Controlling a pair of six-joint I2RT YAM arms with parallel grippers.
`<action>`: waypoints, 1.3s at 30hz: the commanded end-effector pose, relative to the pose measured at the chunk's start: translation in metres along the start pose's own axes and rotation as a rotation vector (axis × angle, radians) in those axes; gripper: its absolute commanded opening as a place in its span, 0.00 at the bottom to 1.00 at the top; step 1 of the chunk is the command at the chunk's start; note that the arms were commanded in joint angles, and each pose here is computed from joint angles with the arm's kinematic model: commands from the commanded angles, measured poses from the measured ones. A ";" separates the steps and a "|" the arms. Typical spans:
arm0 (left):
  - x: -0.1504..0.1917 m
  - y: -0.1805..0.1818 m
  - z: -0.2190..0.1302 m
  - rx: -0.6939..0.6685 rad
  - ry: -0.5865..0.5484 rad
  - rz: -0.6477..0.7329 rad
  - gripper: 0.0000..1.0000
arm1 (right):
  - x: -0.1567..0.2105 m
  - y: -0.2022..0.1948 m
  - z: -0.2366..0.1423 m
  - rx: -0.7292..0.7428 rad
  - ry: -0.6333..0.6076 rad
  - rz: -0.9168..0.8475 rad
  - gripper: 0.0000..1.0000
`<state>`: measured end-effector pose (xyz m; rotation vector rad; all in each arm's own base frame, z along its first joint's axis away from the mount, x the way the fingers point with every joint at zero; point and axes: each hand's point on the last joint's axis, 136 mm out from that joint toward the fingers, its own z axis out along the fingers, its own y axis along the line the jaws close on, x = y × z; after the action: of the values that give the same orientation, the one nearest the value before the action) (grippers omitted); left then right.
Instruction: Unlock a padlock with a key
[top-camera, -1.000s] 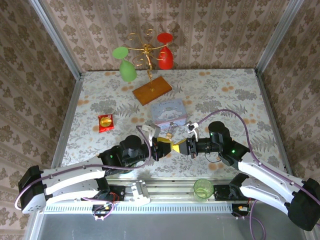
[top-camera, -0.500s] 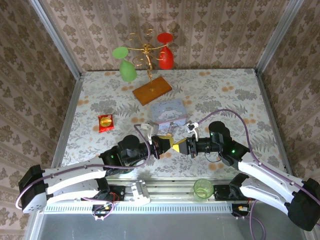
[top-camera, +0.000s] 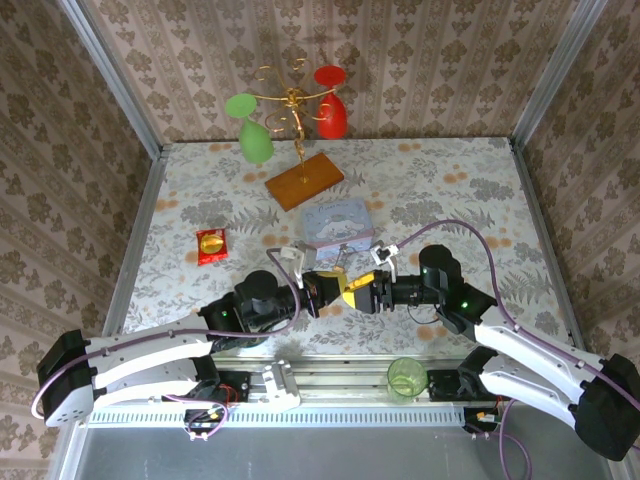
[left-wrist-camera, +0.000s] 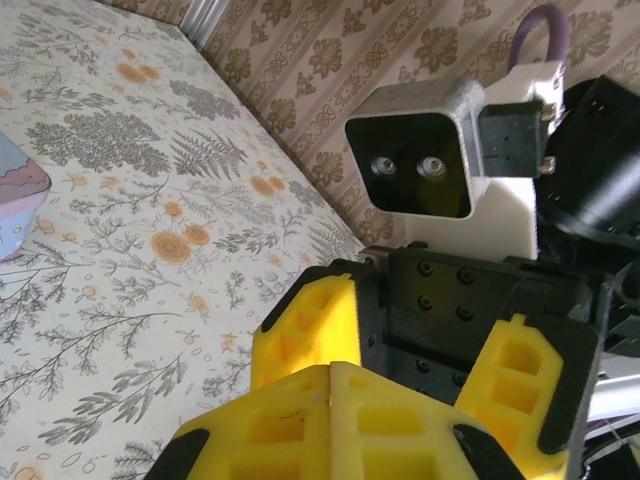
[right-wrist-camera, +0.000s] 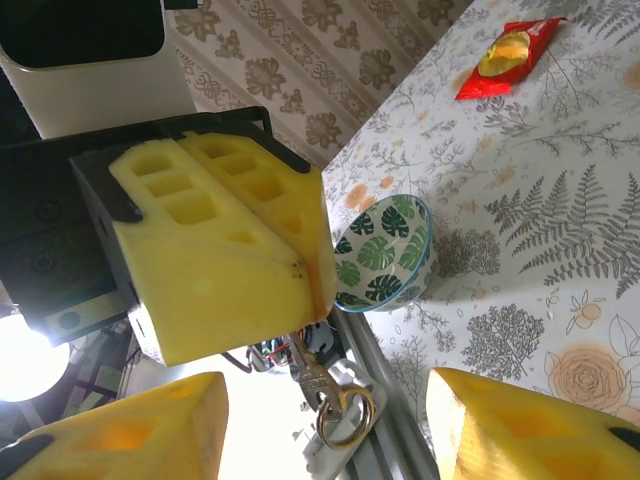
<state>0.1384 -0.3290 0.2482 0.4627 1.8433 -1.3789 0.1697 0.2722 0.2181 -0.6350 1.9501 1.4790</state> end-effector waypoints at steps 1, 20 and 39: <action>-0.014 -0.011 -0.006 0.048 -0.057 -0.020 0.00 | -0.013 0.015 0.001 -0.077 -0.041 -0.045 0.52; -0.016 -0.007 -0.010 0.065 -0.111 -0.046 0.00 | -0.010 0.022 -0.005 -0.116 -0.065 -0.035 0.07; -0.014 0.023 -0.018 -0.099 -0.093 -0.019 0.91 | 0.019 -0.011 -0.005 0.028 0.034 0.057 0.00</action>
<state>0.1511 -0.3033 0.2503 0.3038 1.7914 -1.3664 0.1636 0.2672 0.2088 -0.6029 1.9839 1.5071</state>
